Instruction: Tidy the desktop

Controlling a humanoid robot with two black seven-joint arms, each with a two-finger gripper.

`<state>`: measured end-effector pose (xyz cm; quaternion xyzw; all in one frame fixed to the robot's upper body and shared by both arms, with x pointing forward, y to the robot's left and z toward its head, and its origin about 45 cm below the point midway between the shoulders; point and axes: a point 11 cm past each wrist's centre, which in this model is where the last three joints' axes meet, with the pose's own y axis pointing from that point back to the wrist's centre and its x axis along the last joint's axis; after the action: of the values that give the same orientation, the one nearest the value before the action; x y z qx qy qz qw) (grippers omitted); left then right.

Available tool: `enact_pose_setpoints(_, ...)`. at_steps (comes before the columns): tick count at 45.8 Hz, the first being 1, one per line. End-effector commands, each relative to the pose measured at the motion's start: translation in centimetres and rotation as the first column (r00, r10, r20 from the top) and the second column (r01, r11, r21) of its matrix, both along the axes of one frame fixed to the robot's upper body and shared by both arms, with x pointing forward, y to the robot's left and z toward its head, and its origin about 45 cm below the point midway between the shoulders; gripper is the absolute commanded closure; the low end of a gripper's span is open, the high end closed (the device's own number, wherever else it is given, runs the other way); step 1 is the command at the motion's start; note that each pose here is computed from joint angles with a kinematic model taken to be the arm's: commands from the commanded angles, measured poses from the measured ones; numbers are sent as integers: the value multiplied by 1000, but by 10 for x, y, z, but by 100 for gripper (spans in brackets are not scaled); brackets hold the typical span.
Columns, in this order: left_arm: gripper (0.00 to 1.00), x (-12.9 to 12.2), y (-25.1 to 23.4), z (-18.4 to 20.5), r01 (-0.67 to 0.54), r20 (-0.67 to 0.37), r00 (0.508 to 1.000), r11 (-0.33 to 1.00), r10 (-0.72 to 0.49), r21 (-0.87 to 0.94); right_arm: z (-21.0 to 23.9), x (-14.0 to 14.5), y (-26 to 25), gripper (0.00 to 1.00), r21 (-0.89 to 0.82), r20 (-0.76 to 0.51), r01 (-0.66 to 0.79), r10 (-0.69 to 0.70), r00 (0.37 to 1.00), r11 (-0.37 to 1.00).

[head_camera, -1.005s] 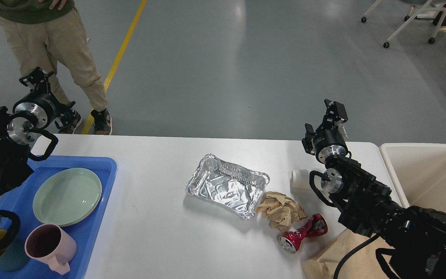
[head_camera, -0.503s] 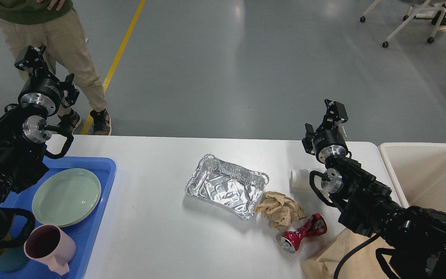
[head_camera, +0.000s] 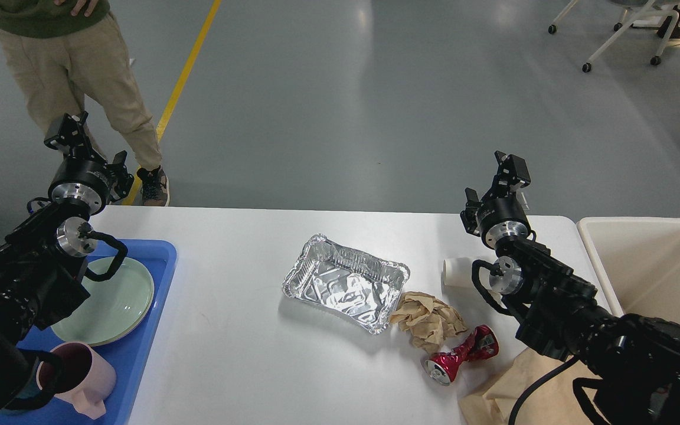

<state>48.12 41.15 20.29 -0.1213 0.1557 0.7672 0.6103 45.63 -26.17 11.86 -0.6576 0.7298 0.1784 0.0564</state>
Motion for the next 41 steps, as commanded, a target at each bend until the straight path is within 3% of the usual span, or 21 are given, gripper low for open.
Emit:
enact_pose_setpoints(1, 4, -10, 4, -12, -22, 10, 1000, 1000, 22, 12, 0, 0, 0, 0, 0, 0, 0, 0, 1000, 1000)
enact_pose_setpoints(28, 4, -18, -14, -36, -15, 6, 1000, 1000, 15, -5, 0, 0, 0, 0, 0, 0, 0, 0, 1000, 1000)
enact_pose_setpoints(41, 4, -20, -13, -26, -61, 117, 991, 998, 58, 15, 0, 0, 0, 0, 0, 0, 0, 0, 1000, 1000)
